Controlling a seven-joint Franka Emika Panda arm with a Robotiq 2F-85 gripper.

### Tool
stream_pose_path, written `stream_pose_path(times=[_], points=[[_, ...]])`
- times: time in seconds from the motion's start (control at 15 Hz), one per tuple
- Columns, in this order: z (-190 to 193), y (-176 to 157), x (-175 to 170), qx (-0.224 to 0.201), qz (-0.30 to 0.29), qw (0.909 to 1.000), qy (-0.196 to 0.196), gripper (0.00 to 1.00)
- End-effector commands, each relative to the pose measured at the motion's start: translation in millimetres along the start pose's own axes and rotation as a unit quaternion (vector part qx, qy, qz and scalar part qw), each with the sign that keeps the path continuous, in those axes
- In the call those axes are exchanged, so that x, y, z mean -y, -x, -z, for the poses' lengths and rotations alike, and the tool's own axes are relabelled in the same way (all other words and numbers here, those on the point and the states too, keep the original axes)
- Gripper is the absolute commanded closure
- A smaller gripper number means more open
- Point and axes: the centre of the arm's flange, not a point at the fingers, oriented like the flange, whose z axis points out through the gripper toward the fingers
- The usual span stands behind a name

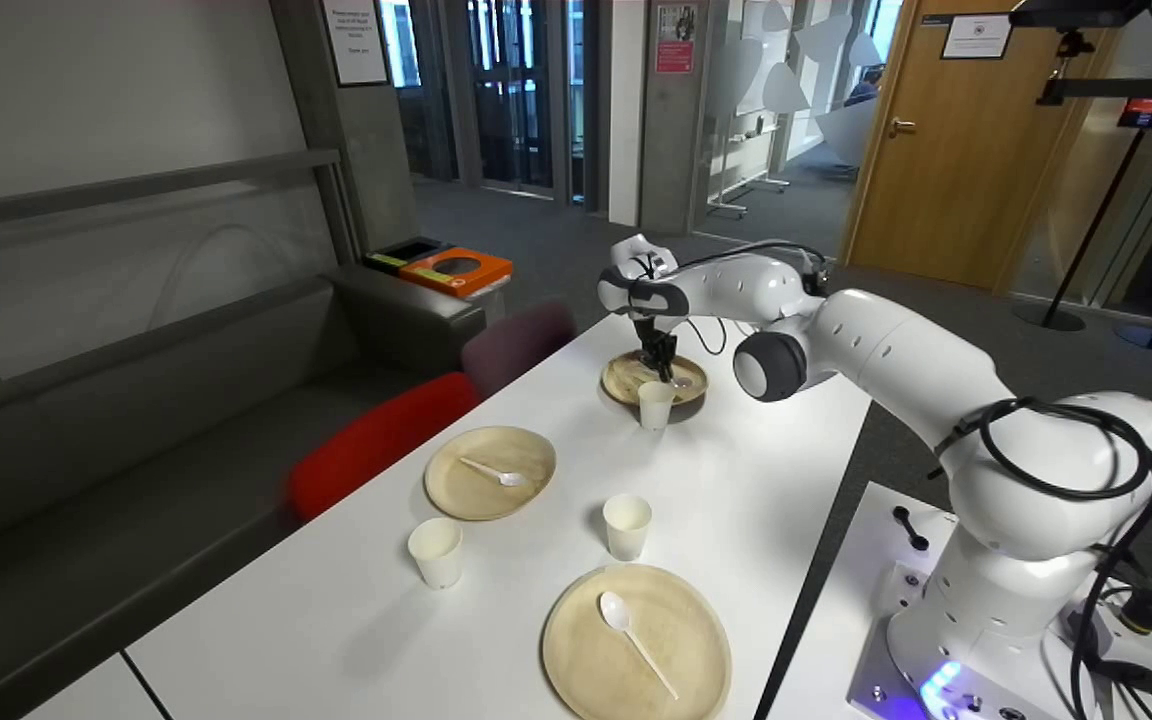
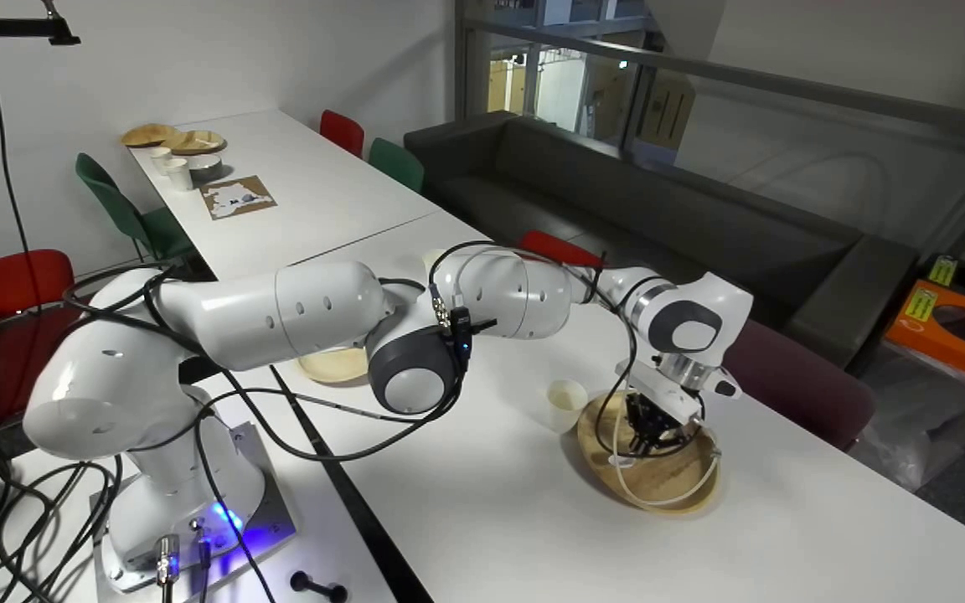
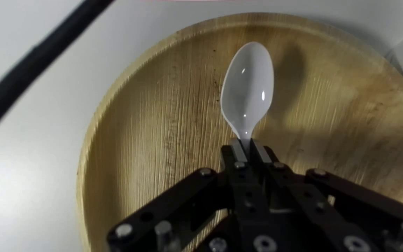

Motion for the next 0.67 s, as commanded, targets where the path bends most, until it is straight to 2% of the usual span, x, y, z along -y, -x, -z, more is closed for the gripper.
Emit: stream_pose_path(times=[0.0, 0.07, 0.13, 0.27, 0.47, 0.6], points=[[19, -68, -26, 0.009, -0.004, 0.9999, 0.011, 0.88], [18, -68, -26, 0.011, -0.004, 0.9999, 0.01, 0.72], [16, -68, -26, 0.013, -0.005, 0.9999, 0.008, 0.63], [12, -68, -26, 0.017, -0.006, 0.9998, 0.006, 0.55], [8, -67, -27, 0.024, -0.008, 0.9997, 0.001, 0.33], [6, -65, -29, 0.026, -0.009, 0.9996, -0.002, 0.26]])
